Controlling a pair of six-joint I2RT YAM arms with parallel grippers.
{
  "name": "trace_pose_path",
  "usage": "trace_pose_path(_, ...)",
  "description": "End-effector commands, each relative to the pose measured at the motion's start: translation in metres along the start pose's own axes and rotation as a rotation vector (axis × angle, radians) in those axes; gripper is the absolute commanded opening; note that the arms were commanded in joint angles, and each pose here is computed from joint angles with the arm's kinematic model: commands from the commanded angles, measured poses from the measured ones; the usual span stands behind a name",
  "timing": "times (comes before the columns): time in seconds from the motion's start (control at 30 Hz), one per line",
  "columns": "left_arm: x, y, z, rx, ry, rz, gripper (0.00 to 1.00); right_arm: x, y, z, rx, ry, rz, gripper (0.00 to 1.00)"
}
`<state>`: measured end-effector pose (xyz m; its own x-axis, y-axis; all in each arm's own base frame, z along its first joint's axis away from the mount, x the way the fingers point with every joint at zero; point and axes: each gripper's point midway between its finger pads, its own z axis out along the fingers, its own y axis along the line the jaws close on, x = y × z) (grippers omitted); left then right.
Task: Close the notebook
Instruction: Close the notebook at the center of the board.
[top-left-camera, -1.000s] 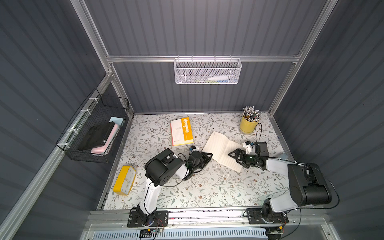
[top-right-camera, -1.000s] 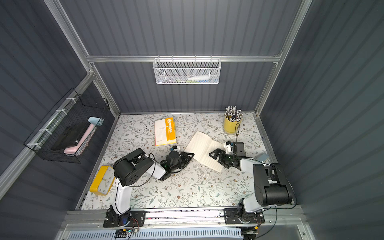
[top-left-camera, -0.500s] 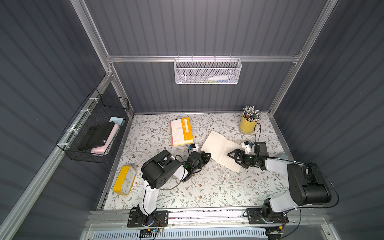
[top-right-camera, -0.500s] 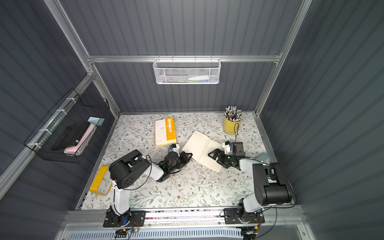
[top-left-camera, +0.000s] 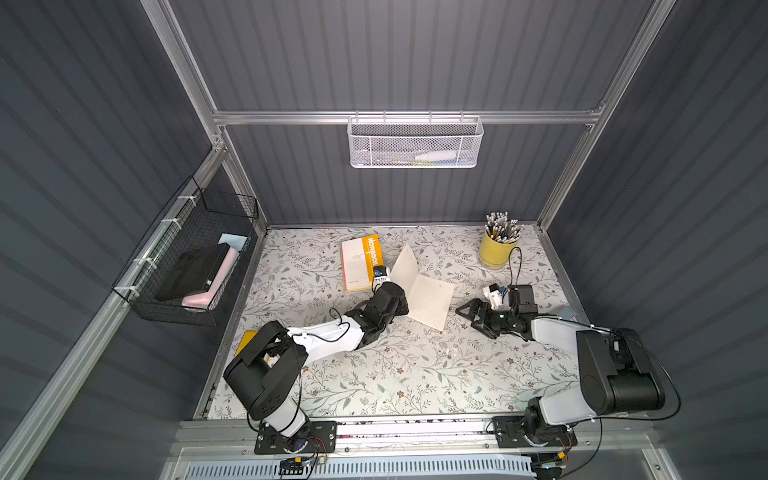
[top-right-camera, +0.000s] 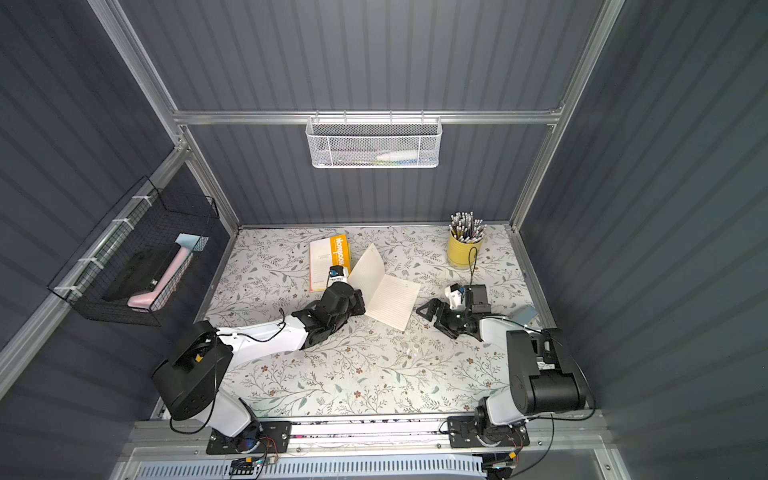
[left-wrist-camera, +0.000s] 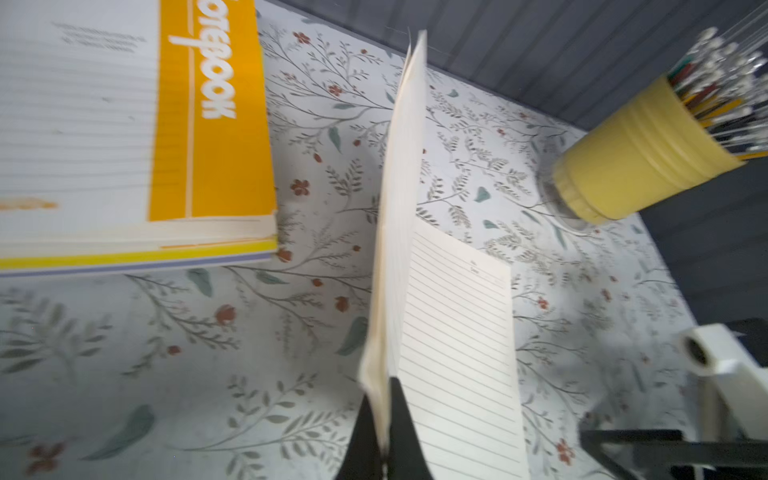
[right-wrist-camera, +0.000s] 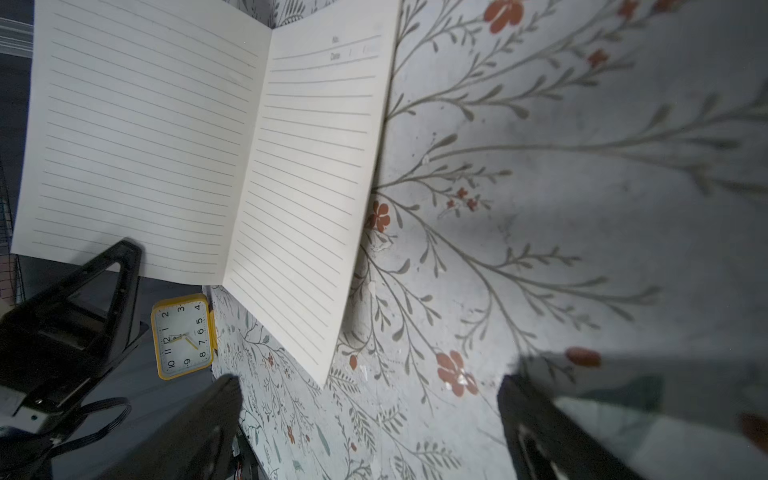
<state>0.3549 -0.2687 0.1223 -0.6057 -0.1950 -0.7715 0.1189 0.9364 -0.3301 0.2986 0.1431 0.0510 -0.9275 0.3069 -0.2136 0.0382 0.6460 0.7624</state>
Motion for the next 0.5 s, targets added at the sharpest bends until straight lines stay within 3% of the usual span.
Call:
trace_pose_path(0.0,-0.009,0.042,-0.019,-0.226,0.012,0.233,0.00,-0.007,0.008,-0.005,0.001,-0.013,-0.008,0.99)
trace_pose_path(0.2,-0.007,0.042,-0.027,-0.205,0.006,0.368,0.00,-0.015,0.024,-0.004,-0.020,-0.019,-0.030,0.99)
trace_pose_path(0.47,0.020,0.010,-0.026,-0.047,0.020,0.522,0.01,-0.028,0.068,0.006,-0.062,-0.014,-0.089,0.99)
